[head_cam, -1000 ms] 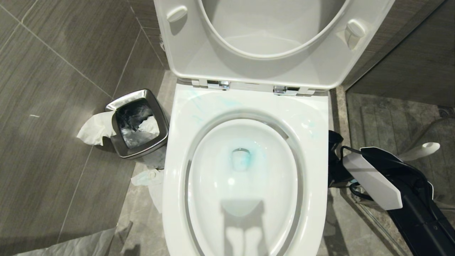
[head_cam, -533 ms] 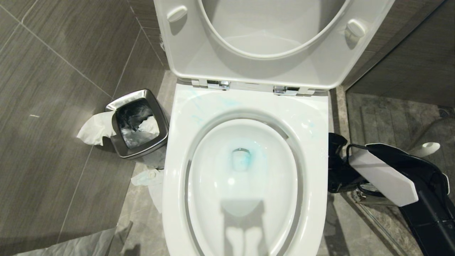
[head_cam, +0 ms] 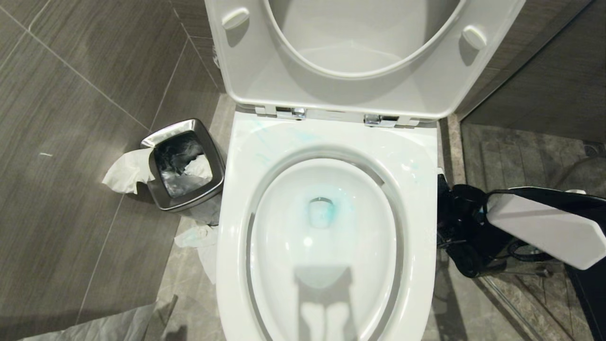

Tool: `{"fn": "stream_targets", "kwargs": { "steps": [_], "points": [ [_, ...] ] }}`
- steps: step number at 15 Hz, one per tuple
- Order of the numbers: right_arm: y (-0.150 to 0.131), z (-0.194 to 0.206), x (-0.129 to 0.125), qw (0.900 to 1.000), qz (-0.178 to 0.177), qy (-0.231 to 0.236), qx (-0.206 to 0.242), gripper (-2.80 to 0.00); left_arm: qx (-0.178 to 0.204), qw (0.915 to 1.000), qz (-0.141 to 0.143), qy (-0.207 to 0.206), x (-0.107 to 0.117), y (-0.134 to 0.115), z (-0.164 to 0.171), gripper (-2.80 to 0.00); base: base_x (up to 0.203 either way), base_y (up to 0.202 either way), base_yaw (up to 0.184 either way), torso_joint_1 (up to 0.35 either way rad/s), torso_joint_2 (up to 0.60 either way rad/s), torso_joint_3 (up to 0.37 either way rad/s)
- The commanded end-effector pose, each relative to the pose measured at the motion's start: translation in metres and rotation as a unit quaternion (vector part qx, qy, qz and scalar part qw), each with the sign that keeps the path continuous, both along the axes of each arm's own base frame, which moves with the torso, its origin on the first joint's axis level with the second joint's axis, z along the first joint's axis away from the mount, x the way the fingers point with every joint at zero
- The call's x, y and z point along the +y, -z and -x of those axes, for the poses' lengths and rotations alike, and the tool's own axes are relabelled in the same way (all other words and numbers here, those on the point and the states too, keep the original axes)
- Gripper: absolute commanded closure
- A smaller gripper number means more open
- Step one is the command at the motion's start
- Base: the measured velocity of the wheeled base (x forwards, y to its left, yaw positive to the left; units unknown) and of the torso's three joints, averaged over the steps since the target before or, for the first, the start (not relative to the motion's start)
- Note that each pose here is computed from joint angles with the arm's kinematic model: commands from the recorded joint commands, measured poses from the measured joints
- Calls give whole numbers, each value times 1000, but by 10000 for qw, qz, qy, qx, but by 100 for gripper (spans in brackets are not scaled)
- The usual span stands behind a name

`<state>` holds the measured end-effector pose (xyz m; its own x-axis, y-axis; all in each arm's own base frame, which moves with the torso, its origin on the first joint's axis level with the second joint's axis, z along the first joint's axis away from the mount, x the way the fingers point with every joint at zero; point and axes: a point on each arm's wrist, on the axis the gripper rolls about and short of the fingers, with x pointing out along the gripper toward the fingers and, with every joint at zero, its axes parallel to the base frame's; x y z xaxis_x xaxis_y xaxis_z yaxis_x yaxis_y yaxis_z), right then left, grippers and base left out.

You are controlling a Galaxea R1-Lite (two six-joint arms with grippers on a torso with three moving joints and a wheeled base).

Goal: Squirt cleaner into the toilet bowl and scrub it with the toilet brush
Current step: Place the cleaning agent on the floor, then scrub the toilet bowl

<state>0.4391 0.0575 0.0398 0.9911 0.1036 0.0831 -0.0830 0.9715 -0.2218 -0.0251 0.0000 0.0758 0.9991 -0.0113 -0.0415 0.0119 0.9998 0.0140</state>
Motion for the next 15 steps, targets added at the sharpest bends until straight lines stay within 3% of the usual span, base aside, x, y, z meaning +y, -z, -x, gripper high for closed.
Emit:
{"fn": "stream_targets", "kwargs": {
  "steps": [1, 6, 7, 15],
  "points": [
    [-16, 14, -2, 9999, -9, 13, -155, -280, 16, 10000, 2, -10, 0, 0, 0, 0, 0, 0, 0, 0, 0, 0],
    [-25, 55, -7, 9998, -20, 30, 198, -280, 16, 10000, 47, -20, 0, 0, 0, 0, 0, 0, 0, 0, 0, 0],
    [-31, 61, -8, 9998, -83, 24, 197, 0, 8, 10000, 47, -20, 0, 0, 0, 0, 0, 0, 0, 0, 0, 0],
    [-49, 97, -15, 9987, -88, 378, 326, 0, 8, 10000, 47, -20, 0, 0, 0, 0, 0, 0, 0, 0, 0, 0]
  ]
}}
